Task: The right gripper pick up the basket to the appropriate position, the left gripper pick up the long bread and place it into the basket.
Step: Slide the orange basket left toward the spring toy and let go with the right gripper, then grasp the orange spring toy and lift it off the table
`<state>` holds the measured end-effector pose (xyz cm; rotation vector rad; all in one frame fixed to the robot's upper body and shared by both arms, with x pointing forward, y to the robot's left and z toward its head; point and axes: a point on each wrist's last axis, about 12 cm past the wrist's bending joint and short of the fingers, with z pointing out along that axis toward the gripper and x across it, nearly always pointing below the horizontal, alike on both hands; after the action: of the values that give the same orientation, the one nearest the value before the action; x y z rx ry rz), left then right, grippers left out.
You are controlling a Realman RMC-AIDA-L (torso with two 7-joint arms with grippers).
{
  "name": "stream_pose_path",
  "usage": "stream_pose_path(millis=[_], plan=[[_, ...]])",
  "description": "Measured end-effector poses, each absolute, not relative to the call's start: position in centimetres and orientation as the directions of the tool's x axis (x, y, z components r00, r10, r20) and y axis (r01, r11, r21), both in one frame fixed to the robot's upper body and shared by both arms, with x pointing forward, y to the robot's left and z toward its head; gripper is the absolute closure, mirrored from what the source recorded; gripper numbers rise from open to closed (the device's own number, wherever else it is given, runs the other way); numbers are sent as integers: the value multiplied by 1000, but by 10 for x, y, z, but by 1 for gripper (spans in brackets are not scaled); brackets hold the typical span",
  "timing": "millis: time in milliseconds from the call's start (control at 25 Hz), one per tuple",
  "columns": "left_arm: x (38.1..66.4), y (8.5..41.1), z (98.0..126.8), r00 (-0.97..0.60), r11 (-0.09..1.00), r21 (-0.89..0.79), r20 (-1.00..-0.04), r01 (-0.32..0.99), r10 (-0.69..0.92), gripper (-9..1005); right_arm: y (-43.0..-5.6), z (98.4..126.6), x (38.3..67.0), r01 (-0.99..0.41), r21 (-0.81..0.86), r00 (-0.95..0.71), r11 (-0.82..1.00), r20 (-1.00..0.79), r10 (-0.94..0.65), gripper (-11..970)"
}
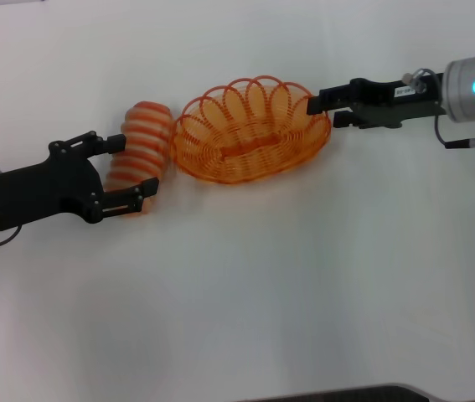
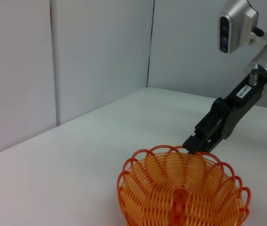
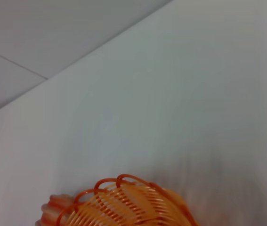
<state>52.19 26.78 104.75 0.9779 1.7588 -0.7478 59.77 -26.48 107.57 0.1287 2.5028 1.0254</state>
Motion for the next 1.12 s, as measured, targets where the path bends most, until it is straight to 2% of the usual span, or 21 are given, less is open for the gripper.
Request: stream_pose_path(millis=[200, 440, 800, 960, 1120], plan=[[523, 268, 1049, -228, 506, -68, -938, 860, 261, 154, -283, 1078, 592, -78, 689, -876, 720, -393, 281, 251], [524, 271, 1052, -254, 549, -114, -949, 828, 186, 154, -310, 1097, 585, -193, 694, -794, 693, -526, 305, 63], [529, 276, 1060, -451, 578, -368, -893, 728, 0, 153, -345, 1113, 575, -357, 609, -607, 709, -728, 319, 57], [535, 285, 1069, -578, 585, -518, -810, 625, -99, 153, -358, 1117, 575, -364, 575, -563, 733, -763, 319, 64], [548, 293, 1074, -709, 651, -597, -694, 468, -127, 153, -362, 1120, 575, -381, 545, -528, 747, -792, 309, 64]])
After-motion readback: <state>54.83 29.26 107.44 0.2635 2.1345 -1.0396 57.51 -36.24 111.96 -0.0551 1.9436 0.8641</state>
